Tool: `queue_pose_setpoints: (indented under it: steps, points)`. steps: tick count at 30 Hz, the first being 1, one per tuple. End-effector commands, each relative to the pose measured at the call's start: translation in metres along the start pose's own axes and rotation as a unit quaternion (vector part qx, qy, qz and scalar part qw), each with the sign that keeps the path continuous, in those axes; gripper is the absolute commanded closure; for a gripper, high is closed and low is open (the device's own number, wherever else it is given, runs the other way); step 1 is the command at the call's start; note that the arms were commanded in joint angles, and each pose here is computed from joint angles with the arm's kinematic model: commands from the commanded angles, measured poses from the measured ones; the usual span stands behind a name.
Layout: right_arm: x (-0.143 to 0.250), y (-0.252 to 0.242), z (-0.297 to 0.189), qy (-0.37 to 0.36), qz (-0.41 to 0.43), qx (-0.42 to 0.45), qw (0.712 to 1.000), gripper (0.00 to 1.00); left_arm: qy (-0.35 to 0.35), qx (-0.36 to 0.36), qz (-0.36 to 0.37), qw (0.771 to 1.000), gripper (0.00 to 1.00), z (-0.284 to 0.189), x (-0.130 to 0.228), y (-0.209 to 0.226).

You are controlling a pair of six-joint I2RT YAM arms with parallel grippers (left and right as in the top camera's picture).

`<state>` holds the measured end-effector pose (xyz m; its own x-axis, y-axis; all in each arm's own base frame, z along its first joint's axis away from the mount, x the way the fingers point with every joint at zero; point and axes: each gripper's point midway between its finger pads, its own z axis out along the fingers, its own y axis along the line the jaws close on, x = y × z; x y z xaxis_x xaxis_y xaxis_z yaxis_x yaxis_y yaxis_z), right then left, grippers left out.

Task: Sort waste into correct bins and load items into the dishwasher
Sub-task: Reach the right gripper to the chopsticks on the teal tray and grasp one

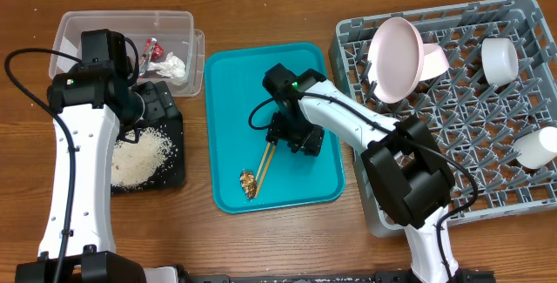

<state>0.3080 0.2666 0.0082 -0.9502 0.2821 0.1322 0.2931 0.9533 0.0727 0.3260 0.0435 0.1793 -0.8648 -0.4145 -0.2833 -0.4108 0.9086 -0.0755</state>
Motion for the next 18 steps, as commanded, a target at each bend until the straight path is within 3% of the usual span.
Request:
queue_pose_setpoints:
  steps: [1, 18]
  points:
    - [-0.002, -0.014, 0.022, 0.003, 0.014, 0.036, 0.999, 0.22, -0.014, 0.009, 0.001, 1.000, 0.08, -0.009, -0.003, -0.003]
    - [0.002, 0.003, 0.021, 0.020, 0.011, -0.004, 1.000, 0.21, -0.014, 0.008, 0.001, 1.000, 0.09, -0.009, -0.003, -0.002]
